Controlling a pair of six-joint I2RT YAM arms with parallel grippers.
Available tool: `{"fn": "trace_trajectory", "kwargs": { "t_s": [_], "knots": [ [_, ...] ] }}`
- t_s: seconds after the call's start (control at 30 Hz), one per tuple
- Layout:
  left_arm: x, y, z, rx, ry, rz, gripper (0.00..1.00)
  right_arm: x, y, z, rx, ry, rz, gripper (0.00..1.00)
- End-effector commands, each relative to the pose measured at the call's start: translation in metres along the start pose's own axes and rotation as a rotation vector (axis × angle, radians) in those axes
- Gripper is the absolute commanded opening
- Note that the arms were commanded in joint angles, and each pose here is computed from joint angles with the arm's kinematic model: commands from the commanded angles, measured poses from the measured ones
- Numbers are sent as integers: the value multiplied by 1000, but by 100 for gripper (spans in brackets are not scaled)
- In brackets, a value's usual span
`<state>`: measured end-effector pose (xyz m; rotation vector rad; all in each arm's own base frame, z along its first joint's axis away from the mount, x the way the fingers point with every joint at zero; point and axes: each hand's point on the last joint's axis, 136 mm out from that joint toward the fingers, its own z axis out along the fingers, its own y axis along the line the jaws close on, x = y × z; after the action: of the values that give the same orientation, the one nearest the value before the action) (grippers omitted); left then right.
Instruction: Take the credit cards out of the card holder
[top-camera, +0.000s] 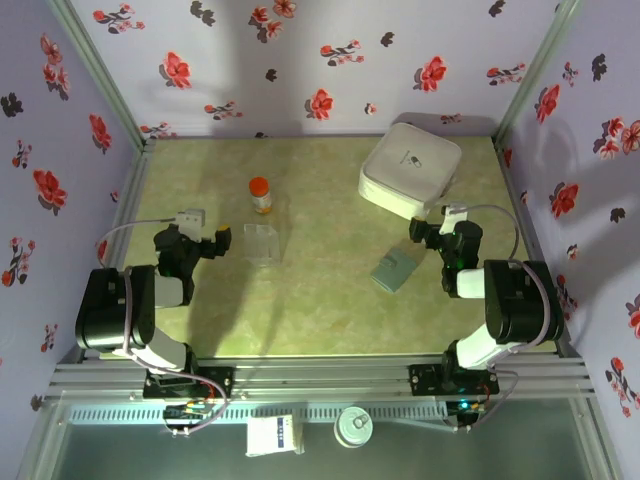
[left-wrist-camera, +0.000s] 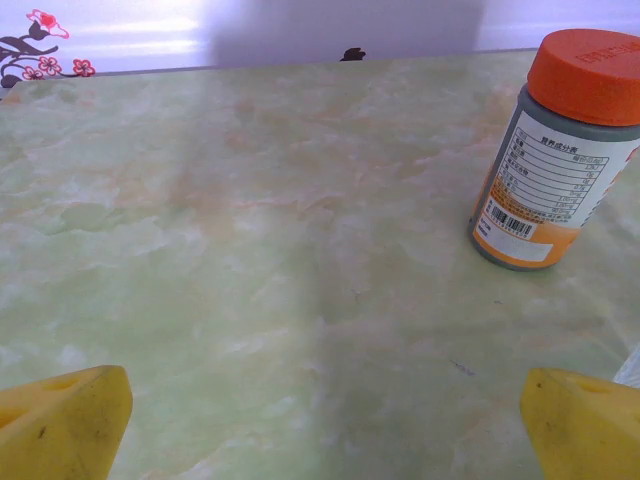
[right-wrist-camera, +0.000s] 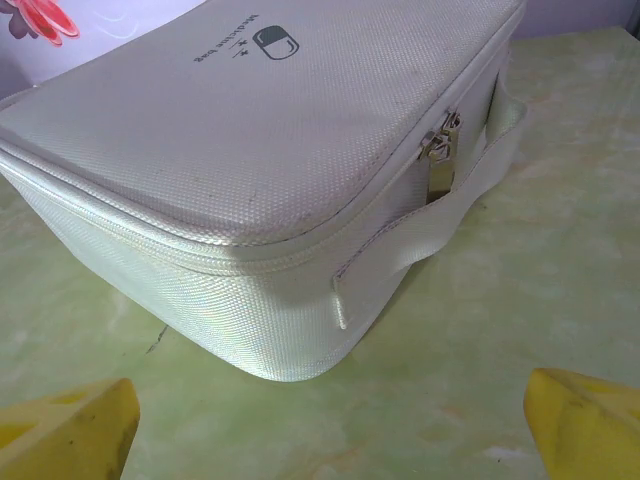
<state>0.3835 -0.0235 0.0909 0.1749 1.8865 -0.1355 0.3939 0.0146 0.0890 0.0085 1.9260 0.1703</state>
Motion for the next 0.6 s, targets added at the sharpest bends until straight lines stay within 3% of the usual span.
{"fn": "trace_trajectory", "kwargs": {
  "t_s": [0.0, 0.57],
  "knots": [
    [-8, 0, -2, 5, -35, 29, 100, -1, -1, -1, -5, -16, -19, 99],
    [-7, 14, 5, -60, 7, -5, 100, -2, -1, -1, -4, -17, -18, 99]
  ]
}}
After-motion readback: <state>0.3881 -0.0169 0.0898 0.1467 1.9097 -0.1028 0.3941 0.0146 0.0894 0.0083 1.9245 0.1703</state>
